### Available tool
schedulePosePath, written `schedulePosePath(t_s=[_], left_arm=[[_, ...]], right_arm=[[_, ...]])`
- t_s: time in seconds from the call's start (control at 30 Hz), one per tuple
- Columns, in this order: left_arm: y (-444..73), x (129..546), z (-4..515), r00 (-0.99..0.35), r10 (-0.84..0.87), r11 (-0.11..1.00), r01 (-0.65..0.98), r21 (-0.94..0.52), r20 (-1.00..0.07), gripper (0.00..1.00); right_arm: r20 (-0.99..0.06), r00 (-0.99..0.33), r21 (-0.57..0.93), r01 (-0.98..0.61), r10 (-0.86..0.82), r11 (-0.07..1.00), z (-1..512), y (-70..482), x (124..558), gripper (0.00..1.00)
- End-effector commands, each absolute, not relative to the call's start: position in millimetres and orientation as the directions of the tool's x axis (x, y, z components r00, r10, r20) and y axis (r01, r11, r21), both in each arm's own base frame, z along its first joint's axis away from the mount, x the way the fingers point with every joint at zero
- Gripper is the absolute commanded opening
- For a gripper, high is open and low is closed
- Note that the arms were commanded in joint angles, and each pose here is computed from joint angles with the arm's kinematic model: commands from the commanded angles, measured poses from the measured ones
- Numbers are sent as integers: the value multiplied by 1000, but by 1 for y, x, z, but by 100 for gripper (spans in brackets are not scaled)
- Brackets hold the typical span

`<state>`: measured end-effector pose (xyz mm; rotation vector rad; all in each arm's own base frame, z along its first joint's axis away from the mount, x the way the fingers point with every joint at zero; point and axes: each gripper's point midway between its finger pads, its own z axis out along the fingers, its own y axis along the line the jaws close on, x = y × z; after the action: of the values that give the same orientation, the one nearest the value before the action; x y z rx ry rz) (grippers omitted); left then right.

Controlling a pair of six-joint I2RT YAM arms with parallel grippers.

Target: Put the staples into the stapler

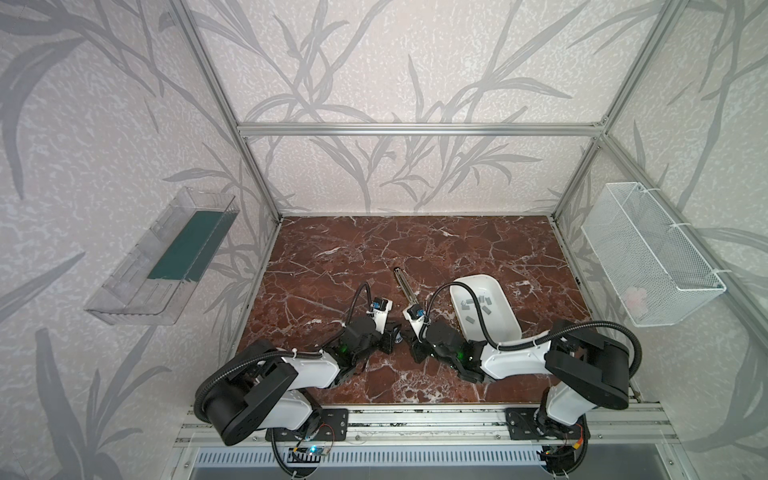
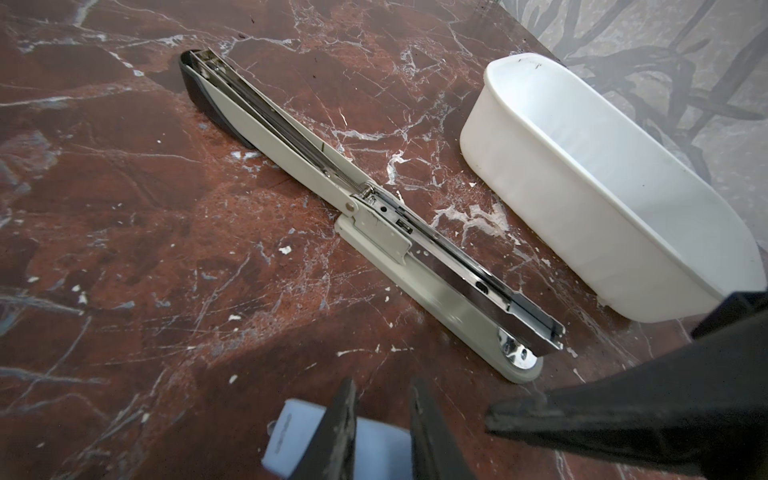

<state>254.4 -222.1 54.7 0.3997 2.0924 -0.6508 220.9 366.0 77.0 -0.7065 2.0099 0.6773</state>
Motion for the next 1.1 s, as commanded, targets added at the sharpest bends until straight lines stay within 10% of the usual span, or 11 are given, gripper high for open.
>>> schedulePosePath(t_s=[0.0, 1.07], left_arm=[[-208, 247, 27, -589, 111, 844, 481, -236, -801, 24], [-217, 254, 18, -572, 101, 836, 493, -243, -814, 16]], right_arm=[[-865, -443, 173, -705, -236, 688, 78, 373, 225, 20], [-700, -583, 130, -672, -412, 729, -47, 368, 198, 12]])
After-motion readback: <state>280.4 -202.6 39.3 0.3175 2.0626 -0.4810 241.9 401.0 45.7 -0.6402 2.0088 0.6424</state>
